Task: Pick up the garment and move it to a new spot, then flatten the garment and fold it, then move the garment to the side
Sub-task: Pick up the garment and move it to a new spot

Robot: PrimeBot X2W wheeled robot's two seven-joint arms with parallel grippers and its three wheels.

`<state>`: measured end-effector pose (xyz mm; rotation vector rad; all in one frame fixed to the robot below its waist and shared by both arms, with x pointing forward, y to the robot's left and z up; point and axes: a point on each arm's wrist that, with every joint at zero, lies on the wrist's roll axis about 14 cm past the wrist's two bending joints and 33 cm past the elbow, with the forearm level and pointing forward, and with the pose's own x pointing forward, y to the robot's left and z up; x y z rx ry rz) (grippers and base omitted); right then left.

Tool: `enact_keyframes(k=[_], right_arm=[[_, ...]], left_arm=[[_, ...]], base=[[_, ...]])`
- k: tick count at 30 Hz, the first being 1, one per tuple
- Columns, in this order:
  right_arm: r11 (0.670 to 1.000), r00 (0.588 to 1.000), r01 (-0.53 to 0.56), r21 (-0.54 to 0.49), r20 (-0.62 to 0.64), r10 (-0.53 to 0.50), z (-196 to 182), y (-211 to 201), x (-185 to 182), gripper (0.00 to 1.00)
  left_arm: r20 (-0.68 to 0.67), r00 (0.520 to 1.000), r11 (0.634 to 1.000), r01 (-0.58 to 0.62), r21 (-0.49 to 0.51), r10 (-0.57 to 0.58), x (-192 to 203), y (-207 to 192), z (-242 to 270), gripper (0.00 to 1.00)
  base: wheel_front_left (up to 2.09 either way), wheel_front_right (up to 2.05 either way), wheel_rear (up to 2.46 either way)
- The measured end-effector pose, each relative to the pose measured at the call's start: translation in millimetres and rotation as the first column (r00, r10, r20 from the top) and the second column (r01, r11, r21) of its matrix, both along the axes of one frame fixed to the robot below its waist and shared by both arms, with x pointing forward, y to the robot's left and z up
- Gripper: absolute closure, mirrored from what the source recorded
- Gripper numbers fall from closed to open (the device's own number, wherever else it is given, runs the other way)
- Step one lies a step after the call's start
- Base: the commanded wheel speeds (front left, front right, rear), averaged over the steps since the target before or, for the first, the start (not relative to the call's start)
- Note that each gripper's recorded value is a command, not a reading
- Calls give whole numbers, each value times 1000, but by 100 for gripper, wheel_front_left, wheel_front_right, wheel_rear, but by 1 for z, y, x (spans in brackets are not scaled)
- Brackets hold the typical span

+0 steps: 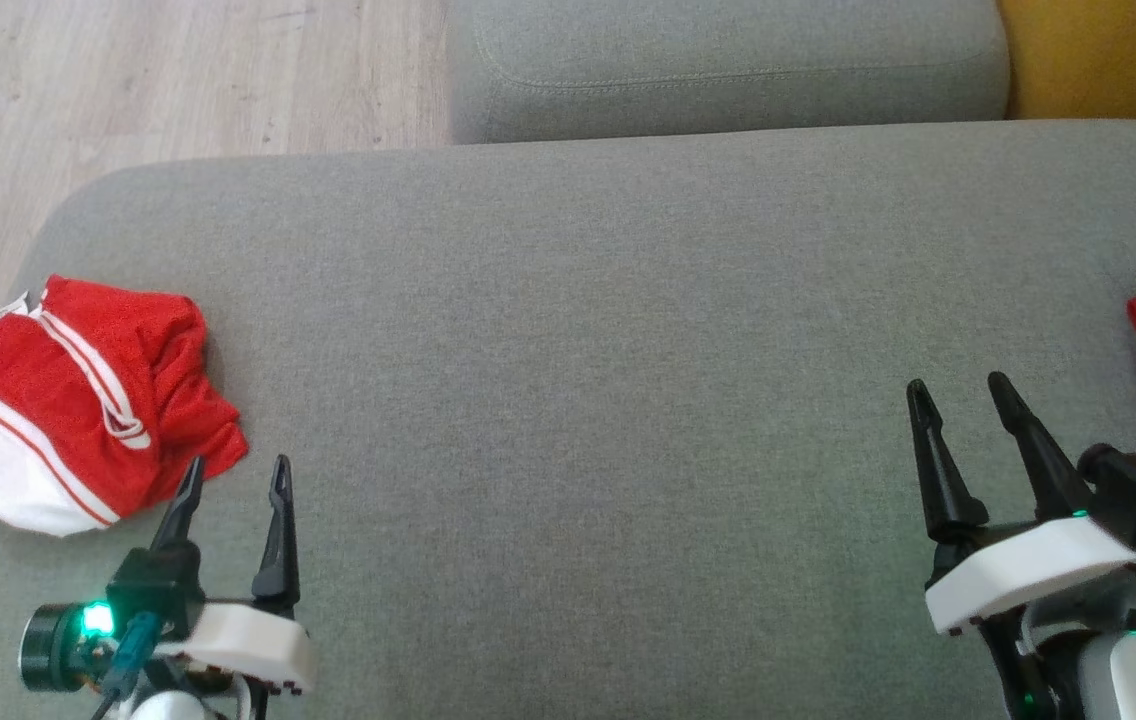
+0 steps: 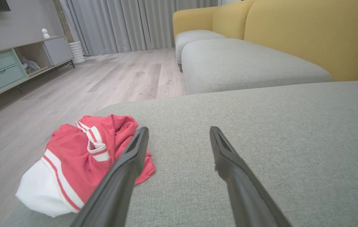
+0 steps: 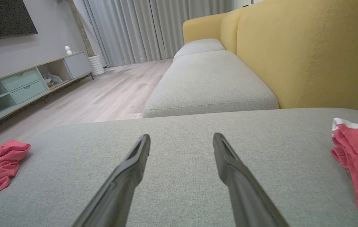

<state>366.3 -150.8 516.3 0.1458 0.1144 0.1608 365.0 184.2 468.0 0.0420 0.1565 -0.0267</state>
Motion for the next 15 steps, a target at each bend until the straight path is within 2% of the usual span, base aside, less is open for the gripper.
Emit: enact_keyframes(k=[15], right_arm=[[1000,999,-27,-2,-32,27,-7,8,7,0]], left_arm=[[-11,1000,1000,-20,-15,20,-2,6,-4,0]], base=[[0,0,0]])
